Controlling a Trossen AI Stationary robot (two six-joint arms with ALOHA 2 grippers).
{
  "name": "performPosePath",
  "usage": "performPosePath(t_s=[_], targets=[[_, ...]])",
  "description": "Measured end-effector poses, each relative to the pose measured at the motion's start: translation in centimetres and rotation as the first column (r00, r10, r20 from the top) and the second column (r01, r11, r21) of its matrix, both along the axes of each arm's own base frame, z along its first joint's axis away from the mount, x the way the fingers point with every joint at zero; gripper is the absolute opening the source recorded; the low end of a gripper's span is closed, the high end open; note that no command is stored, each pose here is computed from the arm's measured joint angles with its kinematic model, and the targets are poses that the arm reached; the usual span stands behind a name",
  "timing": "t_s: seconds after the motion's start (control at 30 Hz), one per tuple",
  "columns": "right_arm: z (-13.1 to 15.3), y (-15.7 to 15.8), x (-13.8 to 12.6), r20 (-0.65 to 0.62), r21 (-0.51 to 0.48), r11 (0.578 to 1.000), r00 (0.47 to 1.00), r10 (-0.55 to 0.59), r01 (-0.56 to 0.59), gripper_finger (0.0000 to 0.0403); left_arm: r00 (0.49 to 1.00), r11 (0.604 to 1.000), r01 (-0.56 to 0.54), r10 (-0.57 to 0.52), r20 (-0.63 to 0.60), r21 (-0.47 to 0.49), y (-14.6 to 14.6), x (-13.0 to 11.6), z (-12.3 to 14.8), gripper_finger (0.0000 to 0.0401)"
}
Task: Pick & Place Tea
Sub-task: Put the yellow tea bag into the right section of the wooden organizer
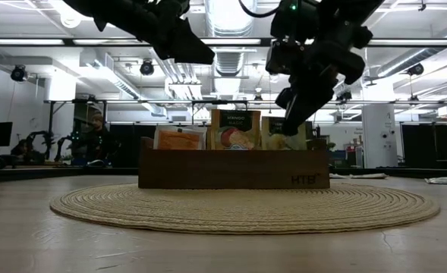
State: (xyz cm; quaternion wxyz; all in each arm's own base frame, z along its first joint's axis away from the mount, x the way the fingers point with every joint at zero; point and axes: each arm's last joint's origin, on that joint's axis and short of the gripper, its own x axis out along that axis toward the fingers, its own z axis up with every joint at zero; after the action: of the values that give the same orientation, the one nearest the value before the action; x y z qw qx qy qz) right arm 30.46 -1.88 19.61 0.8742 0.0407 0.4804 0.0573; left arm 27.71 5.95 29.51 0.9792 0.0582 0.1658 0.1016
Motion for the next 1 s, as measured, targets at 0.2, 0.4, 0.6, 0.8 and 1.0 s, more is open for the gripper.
performPosePath(t_s=[0.2, 0.4, 0.6, 0.8, 1.0], targets=[[0.6, 0.0, 0.1, -0.015, 0.000, 1.000, 1.000, 0.005, -0.005, 0.0088, 1.000, 1.000, 0.002, -0.002, -0.021, 0.003, 0.0, -0.1, -0.8, 0.0186], [1.9, -0.1, 0.4, -0.023, -0.008, 1.000, 1.000, 0.015, -0.015, 0.0153, 0.999, 1.000, 0.002, -0.002, -0.047, -0.002, -0.1, -0.4, -1.9, 0.0186], [3.6, -0.5, 0.8, -0.016, -0.056, 0.998, 1.000, 0.004, -0.005, 0.0189, 0.998, 0.999, -0.040, 0.038, -0.051, -0.019, 0.8, -1.1, -2.9, 0.0186], [3.9, -2.6, 0.4, -0.042, -0.177, 0.979, 0.993, -0.113, 0.104, 0.0201, 0.998, 0.996, -0.061, 0.061, -0.011, -0.059, 1.7, -2.5, -4.3, 0.0186], [2.9, -6.9, -1.0, -0.076, -0.199, 0.948, 0.960, -0.268, 0.249, 0.0201, 0.996, 0.997, -0.066, 0.068, 0.056, -0.049, 1.6, -4.2, -4.8, 0.0186]])
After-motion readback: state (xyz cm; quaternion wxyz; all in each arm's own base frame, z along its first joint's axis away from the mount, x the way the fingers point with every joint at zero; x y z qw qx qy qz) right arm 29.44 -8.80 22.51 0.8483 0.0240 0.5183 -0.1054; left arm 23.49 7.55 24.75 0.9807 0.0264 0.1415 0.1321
